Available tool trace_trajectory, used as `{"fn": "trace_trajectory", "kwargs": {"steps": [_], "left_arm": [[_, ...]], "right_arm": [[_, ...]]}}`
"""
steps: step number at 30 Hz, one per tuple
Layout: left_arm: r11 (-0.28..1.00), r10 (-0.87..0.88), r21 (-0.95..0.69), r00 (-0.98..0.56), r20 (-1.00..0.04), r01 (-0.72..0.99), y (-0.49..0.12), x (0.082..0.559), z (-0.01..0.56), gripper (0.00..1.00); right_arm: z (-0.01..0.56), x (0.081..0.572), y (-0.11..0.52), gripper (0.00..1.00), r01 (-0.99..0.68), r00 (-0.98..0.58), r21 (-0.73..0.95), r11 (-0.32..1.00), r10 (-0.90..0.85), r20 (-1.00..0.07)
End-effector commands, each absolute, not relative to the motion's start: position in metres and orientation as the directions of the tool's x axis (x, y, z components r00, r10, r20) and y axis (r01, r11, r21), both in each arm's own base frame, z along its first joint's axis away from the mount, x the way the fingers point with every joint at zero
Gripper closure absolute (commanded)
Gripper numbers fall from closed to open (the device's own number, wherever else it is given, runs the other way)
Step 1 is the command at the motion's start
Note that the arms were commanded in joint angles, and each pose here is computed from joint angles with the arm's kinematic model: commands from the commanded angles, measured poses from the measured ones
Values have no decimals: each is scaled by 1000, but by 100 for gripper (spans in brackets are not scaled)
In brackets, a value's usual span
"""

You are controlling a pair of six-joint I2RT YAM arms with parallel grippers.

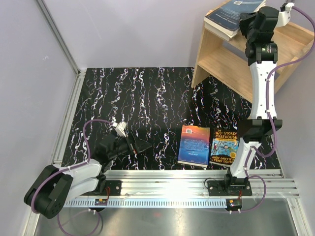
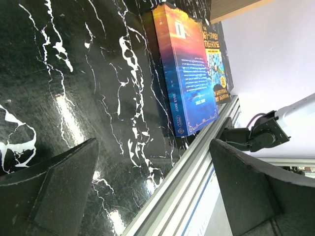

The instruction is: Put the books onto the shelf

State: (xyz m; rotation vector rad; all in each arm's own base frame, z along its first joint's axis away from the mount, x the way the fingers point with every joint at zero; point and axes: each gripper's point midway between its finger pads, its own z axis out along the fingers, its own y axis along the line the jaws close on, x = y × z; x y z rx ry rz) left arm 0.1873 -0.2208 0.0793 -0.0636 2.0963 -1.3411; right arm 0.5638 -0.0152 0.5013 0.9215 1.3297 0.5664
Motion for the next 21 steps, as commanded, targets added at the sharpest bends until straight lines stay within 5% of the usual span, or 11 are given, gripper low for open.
{"fn": "trace_trajectory", "kwargs": {"steps": [1,2,3,6,10,21], "left_arm": [[470,-385,-825,-769,-511,313,-217,184,79,1],[471,-384,-824,-768,-512,314,-217,184,79,1],[473,-384,-824,-770,-510,311,-216,184,78,1],[475,-384,-823,-767,-514,313,-216,185,78,1],[474,-381,-823,-769,-513,313,-217,184,78,1],[477,-391,-822,-762,-516,311,-215,184,79,1]], "right_arm": [[509,576,-26,97,127,264,835,535,794,-548],[509,576,-27,93,127,264,833,538,791,-552],[512,577,-26,70,115,267,831,544,789,-554],[516,573,-27,34,116,271,822,557,779,-566],[518,563,-30,9,132,279,809,572,762,-584],[537,504,-49,0,237,313,727,645,658,-686]]}}
